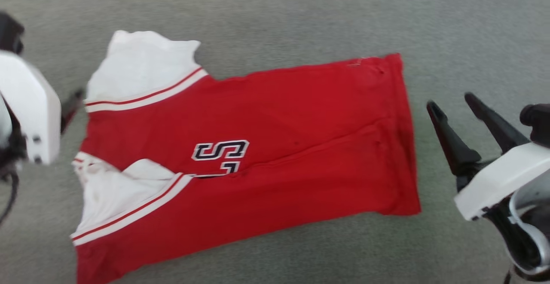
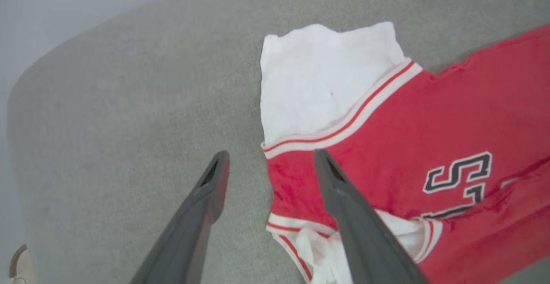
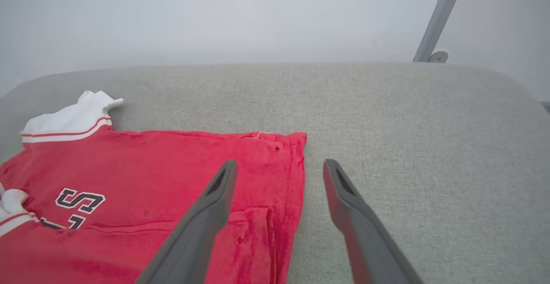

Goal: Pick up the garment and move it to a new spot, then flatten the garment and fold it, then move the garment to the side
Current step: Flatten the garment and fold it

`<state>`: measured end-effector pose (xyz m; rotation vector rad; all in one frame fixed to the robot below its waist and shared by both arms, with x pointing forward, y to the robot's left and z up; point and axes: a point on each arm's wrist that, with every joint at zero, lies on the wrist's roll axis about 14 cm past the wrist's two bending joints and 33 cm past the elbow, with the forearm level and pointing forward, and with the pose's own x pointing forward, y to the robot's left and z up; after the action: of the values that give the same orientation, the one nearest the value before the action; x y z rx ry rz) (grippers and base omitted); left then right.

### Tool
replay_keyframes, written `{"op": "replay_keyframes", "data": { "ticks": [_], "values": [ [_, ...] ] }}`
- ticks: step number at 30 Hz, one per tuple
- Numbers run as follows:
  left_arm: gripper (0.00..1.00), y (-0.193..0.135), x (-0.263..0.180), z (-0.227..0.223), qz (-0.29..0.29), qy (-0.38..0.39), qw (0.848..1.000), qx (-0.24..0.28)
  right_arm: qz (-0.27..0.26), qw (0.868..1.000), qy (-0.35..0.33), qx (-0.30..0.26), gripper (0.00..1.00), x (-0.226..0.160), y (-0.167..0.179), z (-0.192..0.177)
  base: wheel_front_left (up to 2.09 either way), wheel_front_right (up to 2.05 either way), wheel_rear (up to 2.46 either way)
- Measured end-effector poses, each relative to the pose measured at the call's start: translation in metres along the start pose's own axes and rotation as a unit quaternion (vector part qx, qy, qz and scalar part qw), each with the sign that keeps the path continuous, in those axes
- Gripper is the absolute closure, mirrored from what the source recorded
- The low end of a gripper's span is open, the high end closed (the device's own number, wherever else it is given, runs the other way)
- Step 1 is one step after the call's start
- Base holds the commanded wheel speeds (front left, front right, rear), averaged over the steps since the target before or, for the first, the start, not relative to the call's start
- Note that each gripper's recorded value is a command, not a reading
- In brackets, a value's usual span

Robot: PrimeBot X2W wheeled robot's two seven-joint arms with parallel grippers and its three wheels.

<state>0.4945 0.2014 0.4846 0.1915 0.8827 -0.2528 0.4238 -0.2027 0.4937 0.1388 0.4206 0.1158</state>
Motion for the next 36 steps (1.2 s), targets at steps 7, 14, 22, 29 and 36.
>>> {"op": "replay_keyframes", "data": {
  "ticks": [7,14,22,29,36],
  "values": [
    [0.00,-0.005,0.049,0.056,-0.019,-0.036,0.999,0.030,-0.012,0.996,-0.084,-0.008,0.00,-0.002,0.000,0.018,0.00,0.00,0.00],
    [0.00,-0.008,0.106,0.068,-0.024,-0.003,0.999,0.033,-0.028,0.995,-0.091,0.002,0.00,0.000,-0.008,0.008,0.00,0.00,0.00],
    [0.00,-0.003,0.166,0.029,-0.007,0.102,0.995,0.015,-0.042,0.997,-0.068,0.008,0.00,0.010,-0.022,-0.003,0.00,0.00,0.00],
    [1.00,-0.003,0.178,0.019,-0.012,0.151,0.987,-0.046,-0.026,1.000,-0.017,-0.001,0.00,0.037,-0.024,-0.012,0.00,0.00,0.00],
    [1.00,-0.007,0.177,0.021,-0.024,0.154,0.987,-0.049,0.005,0.997,0.074,-0.020,0.00,0.083,-0.021,-0.027,0.00,0.00,0.00]
  ]
}}
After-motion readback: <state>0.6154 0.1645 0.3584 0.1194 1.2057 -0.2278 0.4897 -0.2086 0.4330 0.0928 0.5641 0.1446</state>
